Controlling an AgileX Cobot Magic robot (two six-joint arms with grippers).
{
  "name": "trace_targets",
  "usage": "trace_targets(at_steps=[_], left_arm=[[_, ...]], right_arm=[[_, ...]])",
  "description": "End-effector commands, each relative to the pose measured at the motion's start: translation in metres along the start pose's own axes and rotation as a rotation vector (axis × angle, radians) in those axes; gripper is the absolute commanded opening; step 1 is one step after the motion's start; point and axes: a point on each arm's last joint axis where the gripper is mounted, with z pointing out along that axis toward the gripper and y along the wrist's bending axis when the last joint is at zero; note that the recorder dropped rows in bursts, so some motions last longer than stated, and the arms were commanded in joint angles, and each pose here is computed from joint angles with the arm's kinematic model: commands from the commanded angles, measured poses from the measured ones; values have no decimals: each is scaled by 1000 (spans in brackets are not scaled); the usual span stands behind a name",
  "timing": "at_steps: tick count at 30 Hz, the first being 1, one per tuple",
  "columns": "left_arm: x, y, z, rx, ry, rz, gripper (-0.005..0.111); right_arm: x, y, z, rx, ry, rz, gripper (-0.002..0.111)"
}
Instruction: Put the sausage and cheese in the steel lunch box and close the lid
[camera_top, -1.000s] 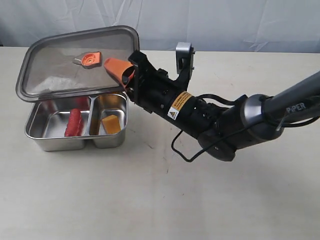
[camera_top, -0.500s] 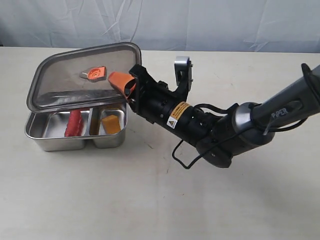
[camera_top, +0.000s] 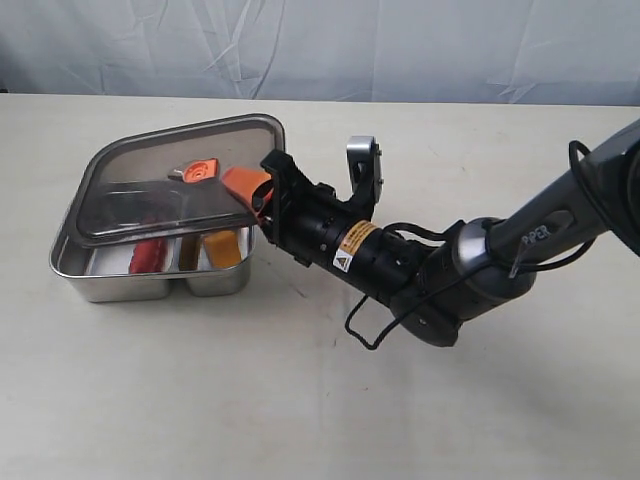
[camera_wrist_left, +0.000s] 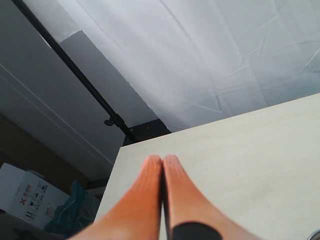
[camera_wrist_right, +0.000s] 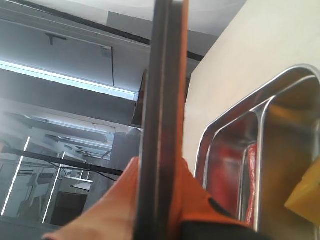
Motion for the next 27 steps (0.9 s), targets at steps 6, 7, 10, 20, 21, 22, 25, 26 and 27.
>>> trace_targets(at_steps=[6,7,10,20,21,22,25,26,27], left_arm=[[0,2,-1,-8,-1,2,0],[0,2,-1,-8,-1,2,0],[0,2,-1,-8,-1,2,0],[-9,9,-2,-88,-90,186,0],[-9,9,-2,-88,-90,186,0],[-9,8,-2,-85,-91,186,0],[-9,8,-2,-85,-91,186,0],[-9,8,-2,-85,-91,186,0],[-10,8,-2,-86,-97,193,0]], right_arm=[[11,-1,1,-4,-6,31,-1],[12,0,2,-5,-6,34,-1],[16,-1,2,2,1,35,-1],[16,-1,2,4,1,35,-1],[16,-1,2,4,1,35,-1],[16,-1,2,4,1,35,-1],[16,-1,2,4,1,35,-1],[16,-1,2,4,1,35,-1],[16,-1,2,4,1,35,-1]])
